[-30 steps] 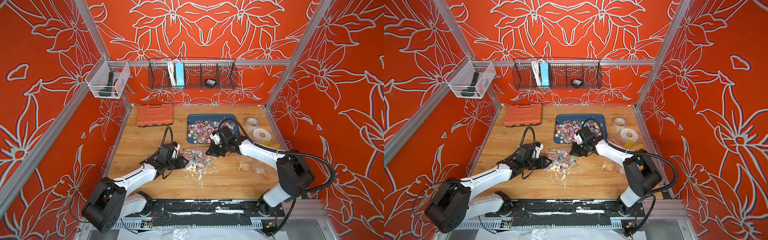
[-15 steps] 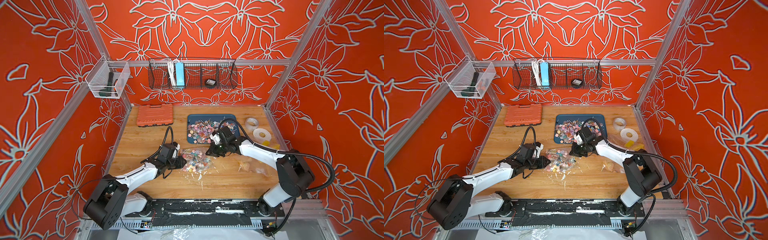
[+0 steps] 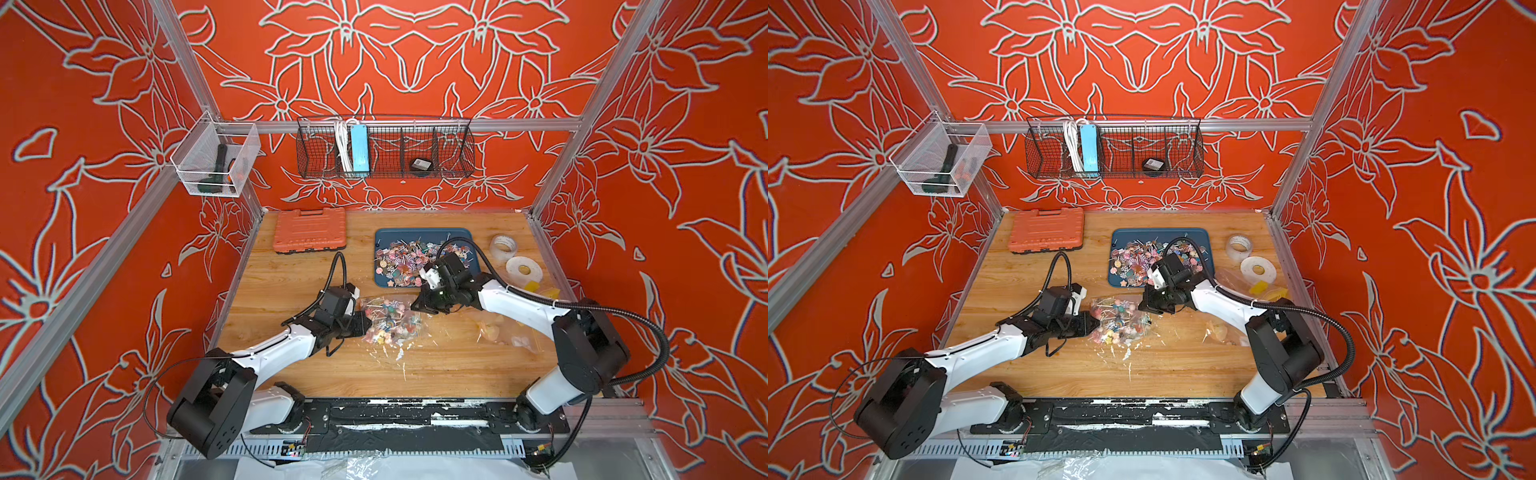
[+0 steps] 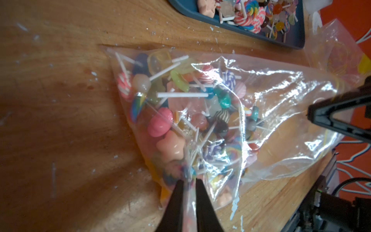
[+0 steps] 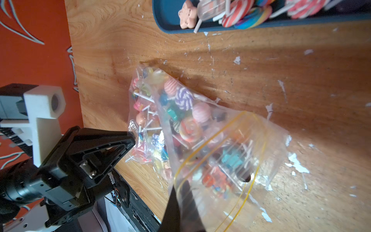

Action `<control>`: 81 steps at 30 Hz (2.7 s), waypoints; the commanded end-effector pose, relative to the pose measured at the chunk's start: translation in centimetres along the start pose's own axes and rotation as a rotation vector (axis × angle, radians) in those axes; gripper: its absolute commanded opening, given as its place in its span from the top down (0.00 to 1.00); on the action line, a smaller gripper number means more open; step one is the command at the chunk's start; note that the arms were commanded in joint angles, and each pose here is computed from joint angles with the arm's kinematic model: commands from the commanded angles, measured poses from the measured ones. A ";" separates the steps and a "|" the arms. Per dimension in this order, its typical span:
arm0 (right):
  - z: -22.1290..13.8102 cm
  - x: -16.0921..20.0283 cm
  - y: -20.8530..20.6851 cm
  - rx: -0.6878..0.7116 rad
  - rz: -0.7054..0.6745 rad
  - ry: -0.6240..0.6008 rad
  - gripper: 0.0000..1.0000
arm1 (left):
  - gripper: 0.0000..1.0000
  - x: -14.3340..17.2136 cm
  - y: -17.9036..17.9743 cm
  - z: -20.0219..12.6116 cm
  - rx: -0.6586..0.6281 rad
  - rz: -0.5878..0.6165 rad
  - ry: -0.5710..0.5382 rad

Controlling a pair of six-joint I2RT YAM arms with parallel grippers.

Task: Pour candies out of the ziploc bag
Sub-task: Pick up the ziploc bag from the center of the board.

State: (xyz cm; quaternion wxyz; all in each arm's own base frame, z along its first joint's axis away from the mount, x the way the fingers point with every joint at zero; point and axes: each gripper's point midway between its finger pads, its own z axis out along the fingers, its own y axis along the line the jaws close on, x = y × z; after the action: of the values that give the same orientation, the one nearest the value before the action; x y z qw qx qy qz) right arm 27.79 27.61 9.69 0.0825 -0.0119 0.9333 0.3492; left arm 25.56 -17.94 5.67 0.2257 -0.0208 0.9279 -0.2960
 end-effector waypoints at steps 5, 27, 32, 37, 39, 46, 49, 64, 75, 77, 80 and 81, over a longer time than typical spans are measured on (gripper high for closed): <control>-0.2 0.2 -0.3 -0.002 0.003 0.004 1.00 | 0.78 -0.8 -0.1 0.0 -0.014 0.018 -0.022; -0.4 0.2 0.1 -0.007 -0.001 0.004 1.00 | 0.84 -0.7 0.6 0.8 -0.035 0.016 -0.013; -0.4 0.1 0.1 -0.009 -0.001 0.003 1.00 | 0.85 -0.7 0.7 0.9 -0.040 0.017 -0.009; -0.4 0.1 0.1 -0.009 -0.002 0.002 1.00 | 0.90 -0.3 0.8 1.3 -0.034 0.014 0.006; -0.4 0.1 0.1 -0.008 -0.002 0.004 1.00 | 0.97 -0.4 0.7 1.3 -0.028 0.015 0.007; -0.9 -0.1 0.6 -0.010 -0.024 -0.002 1.00 | 1.00 -1.1 -0.2 0.6 -0.001 0.009 -0.027; -1.7 -0.6 1.6 -0.028 -0.051 -0.021 1.00 | 1.00 -1.7 -1.0 -0.3 0.025 0.008 -0.060; -5.2 -2.4 6.6 -0.106 -0.126 -0.083 1.00 | 1.00 -1.4 -1.3 -1.5 0.066 -0.014 -0.111; -7.7 -3.6 8.9 -0.116 -0.173 -0.123 1.00 | 1.00 -1.9 -2.2 -1.9 0.096 -0.022 -0.134; -8.0 -3.7 9.2 -0.117 -0.180 -0.128 1.00 | 1.00 -2.0 -2.5 -2.0 0.102 -0.019 -0.139; -8.6 -4.0 9.6 -0.115 -0.192 -0.139 1.00 | 1.00 -2.4 -3.5 -2.2 0.110 -0.006 -0.147; -8.8 -4.1 9.8 -0.112 -0.198 -0.142 1.00 | 1.00 -2.6 -3.8 -2.3 0.113 -0.001 -0.153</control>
State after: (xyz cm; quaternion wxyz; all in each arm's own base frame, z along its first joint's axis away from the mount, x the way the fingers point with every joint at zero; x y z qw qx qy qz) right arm 29.36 29.04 19.56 0.1367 -0.0610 0.9131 0.3793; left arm 25.78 -18.65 8.41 0.2728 -0.0368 0.9018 -0.3331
